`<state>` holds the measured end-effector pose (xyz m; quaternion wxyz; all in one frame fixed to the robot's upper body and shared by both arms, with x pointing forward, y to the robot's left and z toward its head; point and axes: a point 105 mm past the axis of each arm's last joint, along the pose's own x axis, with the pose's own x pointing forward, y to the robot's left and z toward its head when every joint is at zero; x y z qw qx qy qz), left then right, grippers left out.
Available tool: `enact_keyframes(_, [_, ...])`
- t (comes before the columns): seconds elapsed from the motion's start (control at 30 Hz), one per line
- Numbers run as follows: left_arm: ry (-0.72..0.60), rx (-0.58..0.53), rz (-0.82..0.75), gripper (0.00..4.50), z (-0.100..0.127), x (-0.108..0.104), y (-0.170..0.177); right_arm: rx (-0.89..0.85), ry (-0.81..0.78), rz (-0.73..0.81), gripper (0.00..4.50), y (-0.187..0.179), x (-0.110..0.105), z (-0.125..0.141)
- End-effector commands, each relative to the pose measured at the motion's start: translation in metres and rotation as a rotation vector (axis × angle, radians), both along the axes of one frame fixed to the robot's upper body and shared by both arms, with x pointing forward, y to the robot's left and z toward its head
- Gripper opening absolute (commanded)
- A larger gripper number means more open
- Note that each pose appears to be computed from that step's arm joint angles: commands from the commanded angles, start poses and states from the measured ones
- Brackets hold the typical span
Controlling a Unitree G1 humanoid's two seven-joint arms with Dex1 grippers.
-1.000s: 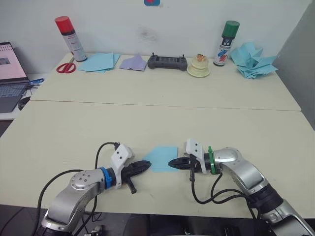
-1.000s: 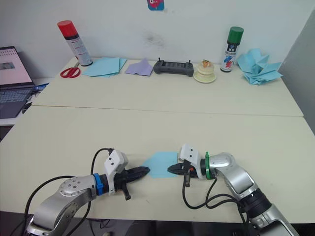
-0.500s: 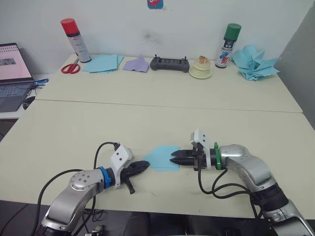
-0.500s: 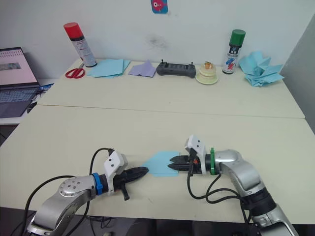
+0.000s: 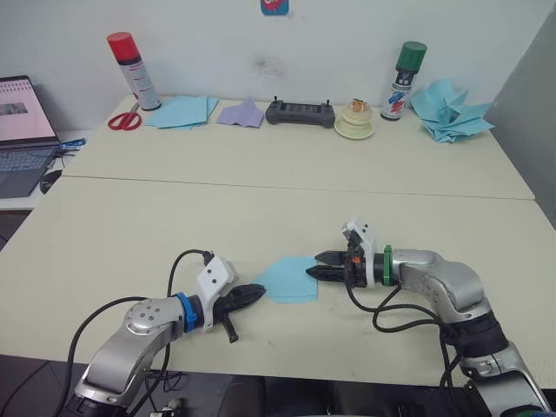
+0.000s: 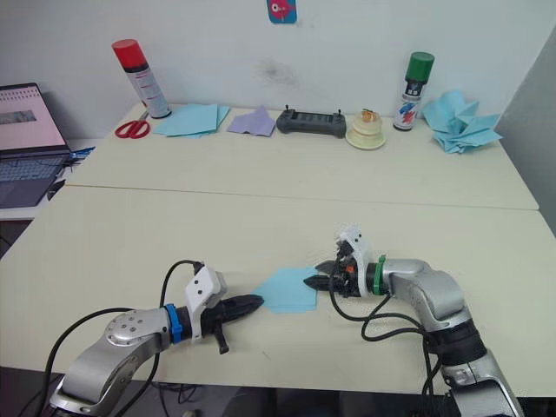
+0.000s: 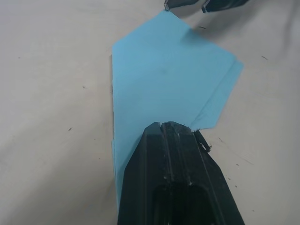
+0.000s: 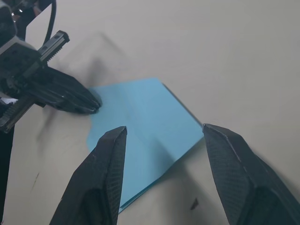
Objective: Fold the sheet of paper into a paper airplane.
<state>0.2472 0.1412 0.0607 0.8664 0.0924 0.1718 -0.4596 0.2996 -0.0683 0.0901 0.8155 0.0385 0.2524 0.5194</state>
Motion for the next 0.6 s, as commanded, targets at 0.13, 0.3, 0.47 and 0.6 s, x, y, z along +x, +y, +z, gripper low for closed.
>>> enact_keyframes(0.13, [0.045, 0.043, 0.004, 0.0, -0.013, -0.004, 0.001, 0.005, 0.031, 0.02, 2.66, 0.008, 0.001, 0.005])
enact_keyframes(0.3, [0.044, 0.046, 0.002, 0.0, -0.013, -0.005, 0.001, -0.009, 0.052, 0.037, 2.66, 0.013, -0.002, 0.0])
enact_keyframes(0.47, [0.044, 0.05, -0.003, 0.0, -0.014, -0.006, 0.0, 0.033, 0.037, 0.05, 2.66, 0.022, -0.003, 0.003])
enact_keyframes(0.6, [0.045, 0.056, -0.009, 0.0, -0.015, -0.006, 0.0, 0.049, -0.062, 0.06, 2.3, 0.027, 0.002, 0.006])
